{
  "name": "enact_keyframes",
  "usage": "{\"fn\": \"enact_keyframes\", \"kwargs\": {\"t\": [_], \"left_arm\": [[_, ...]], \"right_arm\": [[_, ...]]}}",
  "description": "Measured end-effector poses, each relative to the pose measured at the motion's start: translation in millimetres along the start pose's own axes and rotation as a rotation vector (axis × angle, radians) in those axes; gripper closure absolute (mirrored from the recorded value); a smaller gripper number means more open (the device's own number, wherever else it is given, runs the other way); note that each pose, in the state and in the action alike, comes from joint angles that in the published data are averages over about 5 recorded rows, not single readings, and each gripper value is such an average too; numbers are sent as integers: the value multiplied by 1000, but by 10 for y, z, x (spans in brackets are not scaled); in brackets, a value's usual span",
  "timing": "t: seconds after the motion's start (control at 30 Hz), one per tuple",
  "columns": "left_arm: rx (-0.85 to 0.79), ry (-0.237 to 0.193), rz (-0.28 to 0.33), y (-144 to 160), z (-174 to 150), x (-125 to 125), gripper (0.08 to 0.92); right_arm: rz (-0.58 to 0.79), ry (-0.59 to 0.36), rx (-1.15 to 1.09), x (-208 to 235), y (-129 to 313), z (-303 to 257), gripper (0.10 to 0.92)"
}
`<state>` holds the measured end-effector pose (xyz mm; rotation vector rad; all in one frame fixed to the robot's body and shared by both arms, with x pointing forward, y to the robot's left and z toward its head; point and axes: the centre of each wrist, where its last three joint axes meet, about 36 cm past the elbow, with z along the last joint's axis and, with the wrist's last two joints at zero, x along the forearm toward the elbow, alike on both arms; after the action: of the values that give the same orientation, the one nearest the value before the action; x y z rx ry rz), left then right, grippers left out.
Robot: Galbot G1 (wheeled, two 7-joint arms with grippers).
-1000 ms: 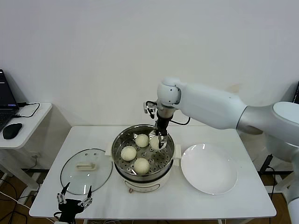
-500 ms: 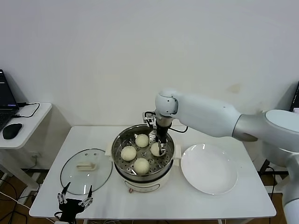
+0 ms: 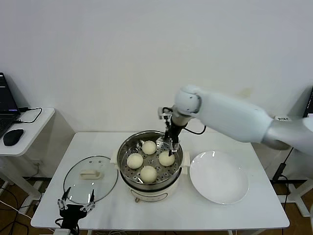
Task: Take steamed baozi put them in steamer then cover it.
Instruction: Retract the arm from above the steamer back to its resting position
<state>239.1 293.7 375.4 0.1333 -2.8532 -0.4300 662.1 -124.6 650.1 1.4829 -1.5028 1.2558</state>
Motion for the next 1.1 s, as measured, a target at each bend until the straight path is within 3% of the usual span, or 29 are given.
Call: {"fn": "enact_keyframes", "kwargs": {"t": [0.3, 0.6, 0.87, 1.1], "left_arm": [[53, -45, -40, -44, -3, -128, 177], [-6, -82, -22, 17, 30, -305, 177], [-140, -127, -11, 76, 33, -442, 177], [-409, -178, -46, 149, 113, -550, 177]], "right_arm": [[389, -394, -172, 327, 564, 846, 200], [717, -726, -462, 144, 1428, 1578, 200], [998, -902, -715, -240, 2186, 2121, 200], [1100, -947, -925, -723, 2902, 2421, 200]]}}
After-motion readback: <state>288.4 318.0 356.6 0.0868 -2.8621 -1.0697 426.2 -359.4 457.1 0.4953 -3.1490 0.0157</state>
